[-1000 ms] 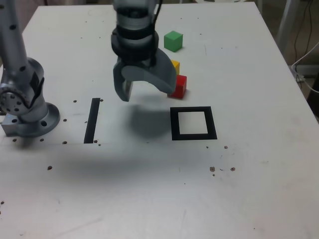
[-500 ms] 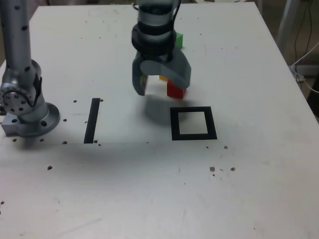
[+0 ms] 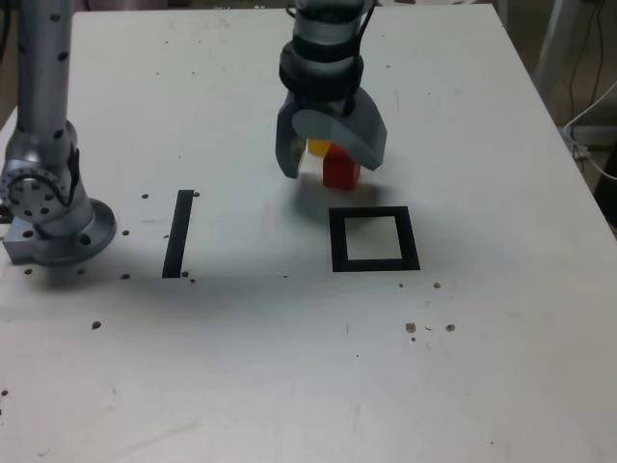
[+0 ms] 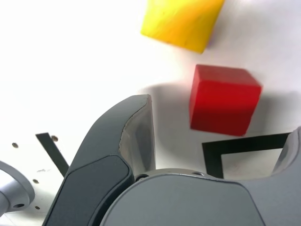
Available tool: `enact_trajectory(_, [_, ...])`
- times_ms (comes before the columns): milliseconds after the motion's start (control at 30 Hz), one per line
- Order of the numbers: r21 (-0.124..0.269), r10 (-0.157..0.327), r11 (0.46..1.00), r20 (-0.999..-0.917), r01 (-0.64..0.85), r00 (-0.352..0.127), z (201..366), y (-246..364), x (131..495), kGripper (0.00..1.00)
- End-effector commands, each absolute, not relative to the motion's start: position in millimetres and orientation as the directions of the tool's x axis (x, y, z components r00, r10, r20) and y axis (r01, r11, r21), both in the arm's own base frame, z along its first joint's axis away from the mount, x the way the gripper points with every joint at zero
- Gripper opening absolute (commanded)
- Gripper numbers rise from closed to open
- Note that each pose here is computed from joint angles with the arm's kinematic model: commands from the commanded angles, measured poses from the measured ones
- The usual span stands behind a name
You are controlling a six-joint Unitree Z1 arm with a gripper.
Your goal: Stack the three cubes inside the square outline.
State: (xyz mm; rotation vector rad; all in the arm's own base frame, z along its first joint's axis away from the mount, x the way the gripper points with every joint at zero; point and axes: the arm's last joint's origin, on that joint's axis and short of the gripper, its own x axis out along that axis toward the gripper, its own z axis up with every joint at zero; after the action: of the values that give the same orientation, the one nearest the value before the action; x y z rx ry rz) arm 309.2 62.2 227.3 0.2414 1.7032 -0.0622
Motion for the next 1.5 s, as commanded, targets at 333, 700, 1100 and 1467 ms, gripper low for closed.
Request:
enact_trajectory(333, [0.074, 0.111, 0.975, -0.9787, 0.209, -0.173, 208.4, 67.1, 328.3, 0.84])
enact_trajectory(700, [0.098, 0.135, 0.975, -0.9746, 0.202, -0.179, 204.4, 69.2, 334.0, 0.44])
enact_trajectory(1100, [0.104, 0.141, 0.974, -0.9741, 0.201, -0.177, 206.7, 68.8, 332.3, 0.3])
enact_trajectory(1467, [0.119, 0.145, 0.974, -0.9808, 0.194, -0.13, 227.3, 51.8, 329.0, 0.3])
